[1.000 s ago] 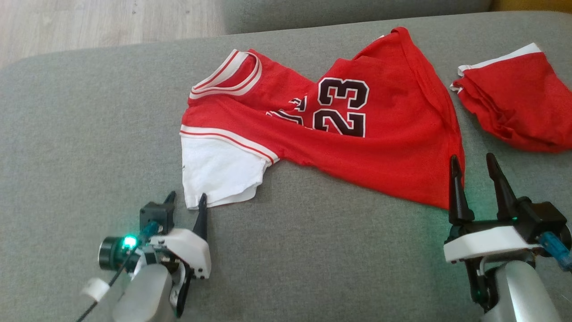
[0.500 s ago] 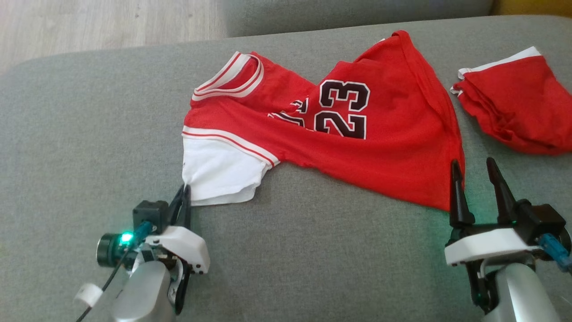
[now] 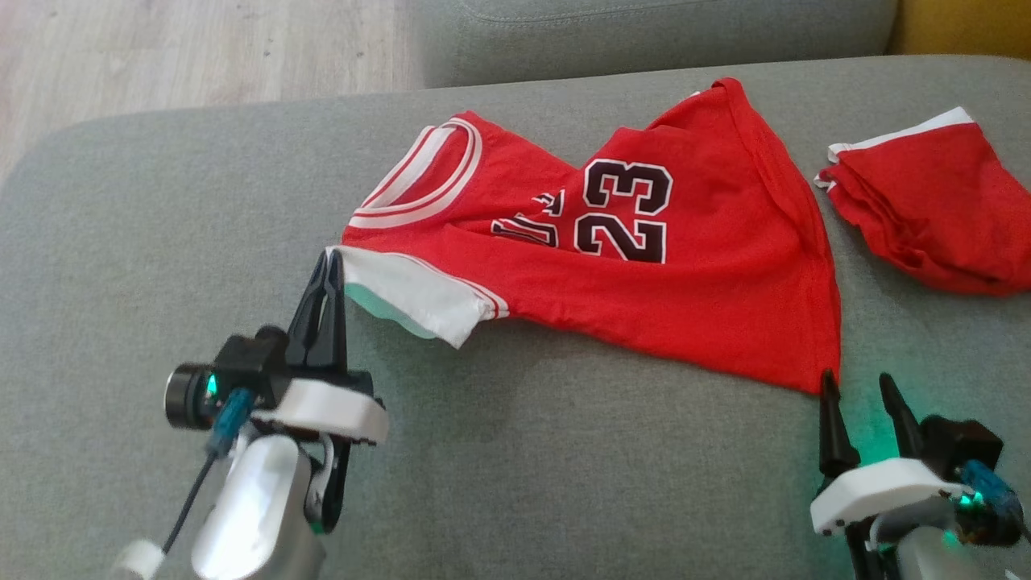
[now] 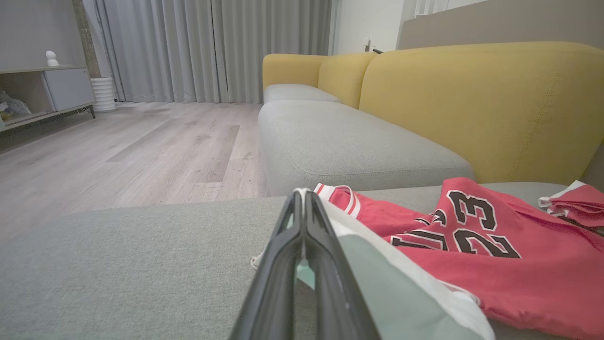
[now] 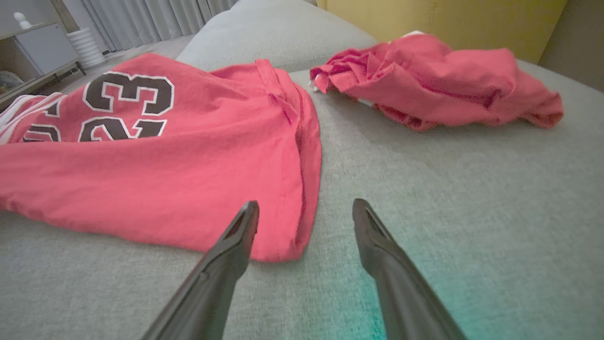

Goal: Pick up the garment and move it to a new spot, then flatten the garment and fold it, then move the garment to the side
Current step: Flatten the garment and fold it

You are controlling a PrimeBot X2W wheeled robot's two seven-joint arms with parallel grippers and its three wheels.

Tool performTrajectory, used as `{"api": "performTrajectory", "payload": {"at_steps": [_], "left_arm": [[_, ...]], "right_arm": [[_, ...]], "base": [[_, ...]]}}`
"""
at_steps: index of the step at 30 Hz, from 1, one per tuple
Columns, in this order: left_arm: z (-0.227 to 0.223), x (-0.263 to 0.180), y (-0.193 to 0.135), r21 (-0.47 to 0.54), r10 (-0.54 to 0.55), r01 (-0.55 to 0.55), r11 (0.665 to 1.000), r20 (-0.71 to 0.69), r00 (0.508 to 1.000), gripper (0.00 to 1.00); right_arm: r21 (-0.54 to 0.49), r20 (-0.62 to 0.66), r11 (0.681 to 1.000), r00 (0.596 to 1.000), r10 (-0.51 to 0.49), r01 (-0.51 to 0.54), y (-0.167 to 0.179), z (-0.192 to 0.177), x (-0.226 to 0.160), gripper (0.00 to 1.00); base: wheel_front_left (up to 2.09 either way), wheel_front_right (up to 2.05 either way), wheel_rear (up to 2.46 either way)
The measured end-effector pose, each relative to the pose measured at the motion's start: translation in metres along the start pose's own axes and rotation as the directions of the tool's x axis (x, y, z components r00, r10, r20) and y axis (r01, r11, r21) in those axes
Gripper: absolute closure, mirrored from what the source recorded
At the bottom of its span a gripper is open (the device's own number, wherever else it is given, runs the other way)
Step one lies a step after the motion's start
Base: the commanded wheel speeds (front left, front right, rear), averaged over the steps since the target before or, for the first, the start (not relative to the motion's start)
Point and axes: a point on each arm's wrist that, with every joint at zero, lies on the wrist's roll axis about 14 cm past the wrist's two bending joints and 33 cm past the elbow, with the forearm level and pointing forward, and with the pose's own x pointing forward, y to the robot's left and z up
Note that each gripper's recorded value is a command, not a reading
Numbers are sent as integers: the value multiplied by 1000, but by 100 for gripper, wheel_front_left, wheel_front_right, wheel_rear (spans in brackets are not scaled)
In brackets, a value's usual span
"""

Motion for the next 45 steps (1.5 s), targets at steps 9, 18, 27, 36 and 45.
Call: {"api": "performTrajectory", "payload": {"at_steps": [9, 18, 27, 36, 45], "left_arm": [[9, -12, 0, 7, 1, -2, 1000, 42, 999, 100], [14, -14, 3, 12, 0, -1, 1000, 59, 998, 100], [30, -17, 8, -41, 13, -9, 999, 105, 994, 100], [149, -2, -1, -131, -27, 88, 987, 408, 912, 100], [320, -45, -24, -80, -84, 225, 971, 766, 637, 100]], "right_arm": [[41, -92, 999, 996, 11, -7, 8, -21, 11, 0], [40, -157, 998, 986, 51, -45, 23, -29, 29, 100], [72, -30, 994, 996, 86, -83, 36, 7, 33, 100], [-63, 442, 983, 878, 183, -173, 65, 178, 28, 100], [-283, 691, 946, 650, 316, -160, 82, 324, -38, 100]], "base": [[0, 0, 0], [0, 0, 0], [0, 0, 0], [0, 0, 0], [0, 0, 0]]}}
